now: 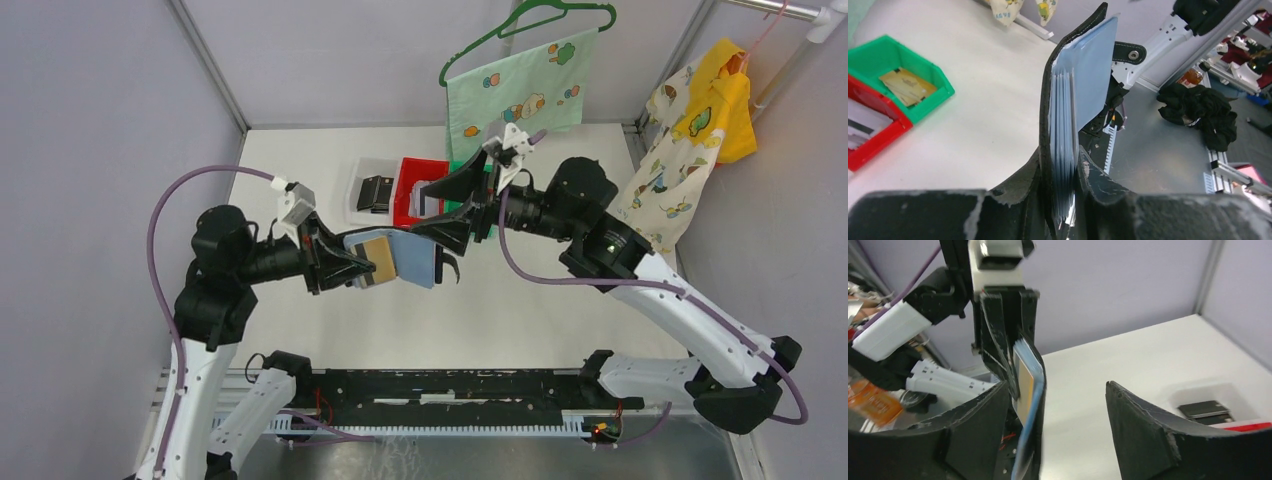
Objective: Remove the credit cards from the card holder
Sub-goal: Remove the credit card from the card holder.
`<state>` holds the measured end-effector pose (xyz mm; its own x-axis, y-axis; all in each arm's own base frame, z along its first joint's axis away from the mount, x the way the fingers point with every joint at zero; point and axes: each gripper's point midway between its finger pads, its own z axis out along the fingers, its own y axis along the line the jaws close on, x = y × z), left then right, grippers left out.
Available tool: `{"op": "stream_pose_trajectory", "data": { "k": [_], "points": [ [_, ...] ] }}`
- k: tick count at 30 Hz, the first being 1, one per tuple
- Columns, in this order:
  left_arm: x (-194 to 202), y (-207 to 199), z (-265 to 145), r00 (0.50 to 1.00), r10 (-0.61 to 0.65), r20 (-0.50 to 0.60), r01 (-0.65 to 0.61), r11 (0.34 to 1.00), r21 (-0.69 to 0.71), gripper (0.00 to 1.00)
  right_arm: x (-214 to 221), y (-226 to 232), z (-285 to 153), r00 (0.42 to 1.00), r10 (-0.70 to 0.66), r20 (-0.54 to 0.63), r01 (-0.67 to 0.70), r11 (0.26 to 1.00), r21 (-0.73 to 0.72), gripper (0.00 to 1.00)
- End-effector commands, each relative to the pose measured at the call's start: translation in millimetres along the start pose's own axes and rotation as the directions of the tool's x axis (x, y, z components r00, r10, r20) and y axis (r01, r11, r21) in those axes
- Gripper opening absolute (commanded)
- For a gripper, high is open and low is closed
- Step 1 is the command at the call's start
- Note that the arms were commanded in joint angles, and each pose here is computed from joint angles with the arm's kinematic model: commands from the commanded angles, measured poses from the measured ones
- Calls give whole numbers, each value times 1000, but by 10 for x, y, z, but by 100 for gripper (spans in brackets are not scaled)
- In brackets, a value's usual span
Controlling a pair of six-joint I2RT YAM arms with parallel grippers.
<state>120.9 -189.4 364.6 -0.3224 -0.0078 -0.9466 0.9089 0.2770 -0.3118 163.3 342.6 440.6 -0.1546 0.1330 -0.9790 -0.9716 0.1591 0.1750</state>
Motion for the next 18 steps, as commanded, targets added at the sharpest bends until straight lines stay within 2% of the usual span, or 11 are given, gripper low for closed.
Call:
{"op": "stream_pose_trajectory", "data": {
  "k": [1,3,6,10,18],
  "points": [
    [-69,177,70,983,-184,-7,183,980,-74,4,-519,-123,-135,994,-58,90,46,989,138,79],
    [-12,286,83,977,-214,-21,210,970,-120,3,-538,-112,-142,994,-49,93,36,990,136,80],
    [12,398,83,976,-219,-24,211,962,-171,3,-365,-18,-57,998,19,62,-22,998,51,80],
    [39,417,103,968,-246,-51,235,958,-165,3,88,15,77,990,140,-21,-141,989,-36,89],
    [65,298,91,971,-220,-91,211,972,-103,3,713,-66,141,963,246,-114,-252,967,-47,90]
  ]
}}
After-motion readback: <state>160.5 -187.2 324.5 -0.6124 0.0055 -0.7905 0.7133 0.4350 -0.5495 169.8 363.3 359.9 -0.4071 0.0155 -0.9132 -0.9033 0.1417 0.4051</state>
